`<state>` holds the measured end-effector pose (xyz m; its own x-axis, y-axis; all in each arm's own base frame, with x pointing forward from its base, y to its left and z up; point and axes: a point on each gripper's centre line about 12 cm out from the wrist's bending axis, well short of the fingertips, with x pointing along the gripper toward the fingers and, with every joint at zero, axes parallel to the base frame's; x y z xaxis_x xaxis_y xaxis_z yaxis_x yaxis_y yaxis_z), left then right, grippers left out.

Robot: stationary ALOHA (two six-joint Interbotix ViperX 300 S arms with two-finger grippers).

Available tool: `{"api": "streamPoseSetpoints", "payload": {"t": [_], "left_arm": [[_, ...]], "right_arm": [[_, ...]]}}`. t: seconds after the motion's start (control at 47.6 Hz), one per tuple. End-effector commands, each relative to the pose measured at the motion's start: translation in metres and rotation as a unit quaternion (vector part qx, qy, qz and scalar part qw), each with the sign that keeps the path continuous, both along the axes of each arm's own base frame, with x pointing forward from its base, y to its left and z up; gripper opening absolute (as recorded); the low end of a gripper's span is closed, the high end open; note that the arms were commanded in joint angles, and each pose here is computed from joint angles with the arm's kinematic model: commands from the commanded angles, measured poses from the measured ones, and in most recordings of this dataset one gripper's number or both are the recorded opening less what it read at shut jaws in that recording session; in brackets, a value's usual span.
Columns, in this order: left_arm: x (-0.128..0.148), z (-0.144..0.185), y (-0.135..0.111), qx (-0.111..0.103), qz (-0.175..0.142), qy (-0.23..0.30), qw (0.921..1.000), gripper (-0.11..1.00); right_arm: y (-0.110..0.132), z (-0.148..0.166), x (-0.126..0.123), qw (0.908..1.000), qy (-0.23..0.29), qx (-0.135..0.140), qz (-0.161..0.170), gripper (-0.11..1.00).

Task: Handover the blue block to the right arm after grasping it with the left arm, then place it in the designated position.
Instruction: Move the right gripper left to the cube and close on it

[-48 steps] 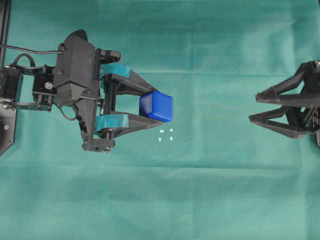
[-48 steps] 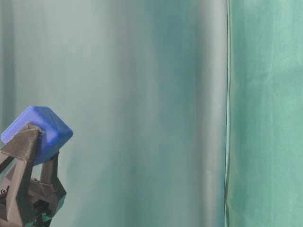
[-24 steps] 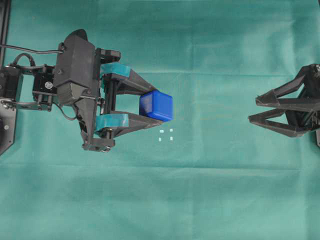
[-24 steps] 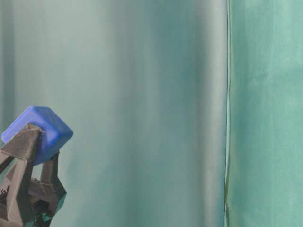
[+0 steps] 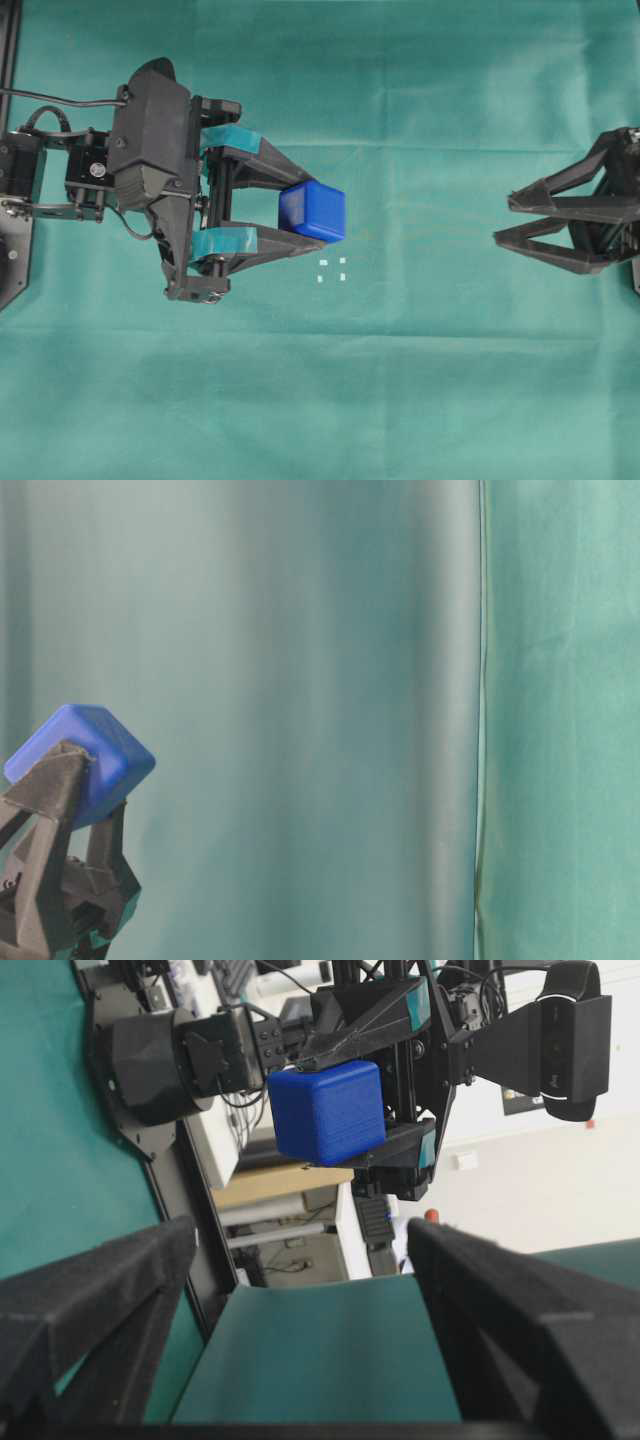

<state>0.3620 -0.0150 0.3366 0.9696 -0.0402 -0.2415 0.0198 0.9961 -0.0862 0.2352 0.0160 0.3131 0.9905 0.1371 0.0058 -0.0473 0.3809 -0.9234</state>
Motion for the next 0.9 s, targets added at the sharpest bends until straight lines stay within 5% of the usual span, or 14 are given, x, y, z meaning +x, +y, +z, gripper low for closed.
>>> {"api": "streamPoseSetpoints", "payload": {"t": [0.0,0.883], "left_arm": [[-0.003,0.013,0.002,-0.001,0.002,-0.018,0.9998,0.47],[-0.004,0.012,0.001,0.001,0.001,-0.018,0.9998,0.47]], "right_arm": [[0.001,0.012,0.008,0.9999,-0.013,0.003,0.005,0.93],[0.001,0.028,0.118,0.9998,0.012,-0.010,0.012,0.93]]}}
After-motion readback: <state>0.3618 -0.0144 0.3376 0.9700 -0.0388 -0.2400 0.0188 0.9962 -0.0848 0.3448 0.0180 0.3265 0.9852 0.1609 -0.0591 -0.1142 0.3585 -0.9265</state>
